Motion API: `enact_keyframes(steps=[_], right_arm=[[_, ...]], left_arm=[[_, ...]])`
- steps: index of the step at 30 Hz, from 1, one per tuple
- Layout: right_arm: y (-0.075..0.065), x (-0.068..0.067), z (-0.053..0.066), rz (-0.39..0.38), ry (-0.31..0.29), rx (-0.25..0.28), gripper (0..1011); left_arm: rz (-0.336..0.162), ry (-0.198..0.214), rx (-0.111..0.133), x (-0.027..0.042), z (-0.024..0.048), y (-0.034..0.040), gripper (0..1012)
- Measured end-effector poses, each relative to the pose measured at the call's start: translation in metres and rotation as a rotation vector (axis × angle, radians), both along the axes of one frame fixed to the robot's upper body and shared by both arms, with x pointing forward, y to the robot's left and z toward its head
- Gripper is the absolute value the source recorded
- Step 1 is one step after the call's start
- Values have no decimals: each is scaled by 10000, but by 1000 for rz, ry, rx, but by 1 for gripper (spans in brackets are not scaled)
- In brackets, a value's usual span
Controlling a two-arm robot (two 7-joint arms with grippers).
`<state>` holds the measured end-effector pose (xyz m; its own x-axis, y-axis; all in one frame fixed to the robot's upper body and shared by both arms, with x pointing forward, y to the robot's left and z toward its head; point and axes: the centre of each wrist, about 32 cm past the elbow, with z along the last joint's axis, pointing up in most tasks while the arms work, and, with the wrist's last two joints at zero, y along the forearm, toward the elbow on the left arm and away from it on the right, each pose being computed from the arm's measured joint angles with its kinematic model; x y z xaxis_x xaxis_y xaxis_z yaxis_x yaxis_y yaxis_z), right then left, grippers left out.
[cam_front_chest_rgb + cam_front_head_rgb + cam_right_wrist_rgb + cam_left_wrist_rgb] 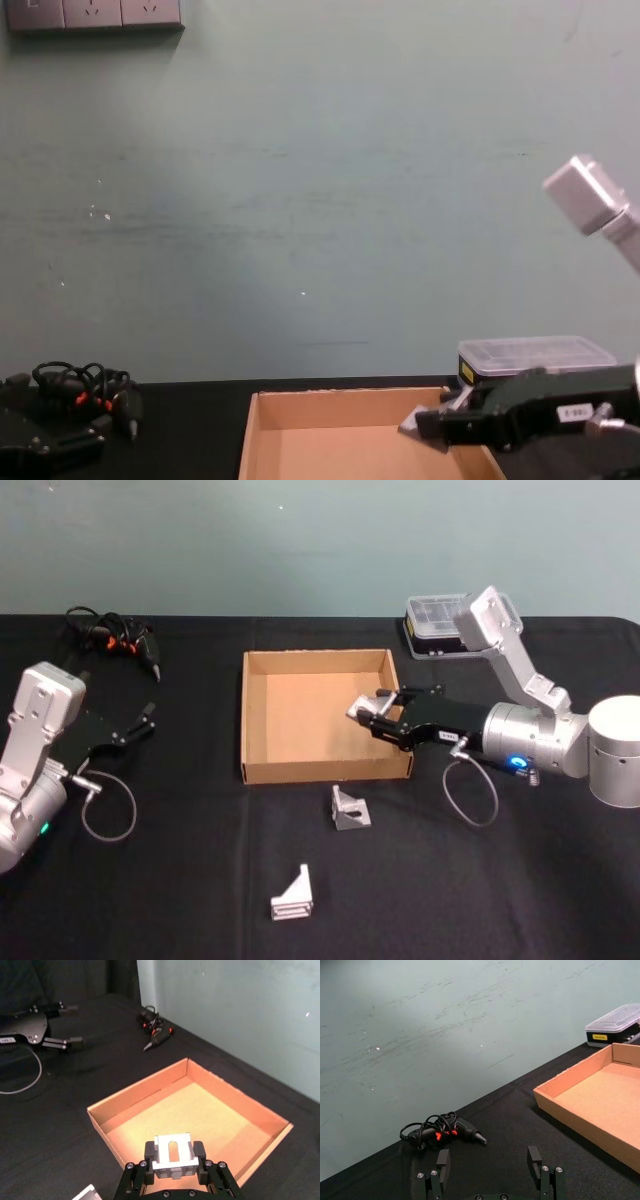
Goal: Use one hand to pick up the angle iron from the table and place it into the box.
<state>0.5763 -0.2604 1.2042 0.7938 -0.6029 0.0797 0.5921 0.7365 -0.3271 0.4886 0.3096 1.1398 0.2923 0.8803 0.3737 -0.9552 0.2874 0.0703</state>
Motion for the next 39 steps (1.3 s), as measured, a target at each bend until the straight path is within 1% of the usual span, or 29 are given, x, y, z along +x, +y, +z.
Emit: enact_keyframes(steps=[4, 8, 11, 16, 24, 26, 27, 30, 31, 33, 34, 36, 38, 39], right_arm=[[31, 62, -96, -9, 47, 0, 456], [35, 112, -180, -29, 81, -1, 457], [38, 144, -223, -41, 95, -3, 456], [56, 179, -259, -44, 100, -8, 456], [67, 198, -272, -43, 97, -13, 457], [68, 201, -270, -42, 95, -15, 501], [69, 202, -270, -40, 94, -18, 501], [70, 202, -269, -38, 92, -22, 602], [71, 201, -265, -38, 90, -26, 663], [72, 195, -259, -39, 85, -27, 705], [73, 188, -253, -39, 79, -25, 760], [70, 177, -237, -42, 69, -23, 798], [59, 152, -211, -46, 50, -19, 870], [55, 141, -197, -46, 42, -16, 888]], left_arm=[[0, 0, 0, 0, 0, 0, 1011], [0, 0, 0, 0, 0, 0, 1011], [0, 0, 0, 0, 0, 0, 1011], [0, 0, 0, 0, 0, 0, 1011], [0, 0, 0, 0, 0, 0, 1011], [0, 0, 0, 0, 0, 0, 1011], [0, 0, 0, 0, 0, 0, 1012], [0, 0, 0, 0, 0, 0, 1011], [0, 0, 0, 0, 0, 0, 1011], [0, 0, 0, 0, 0, 0, 1011], [0, 0, 0, 0, 0, 0, 1011], [0, 0, 0, 0, 0, 0, 1011], [0, 0, 0, 0, 0, 0, 1012], [0, 0, 0, 0, 0, 0, 1011]])
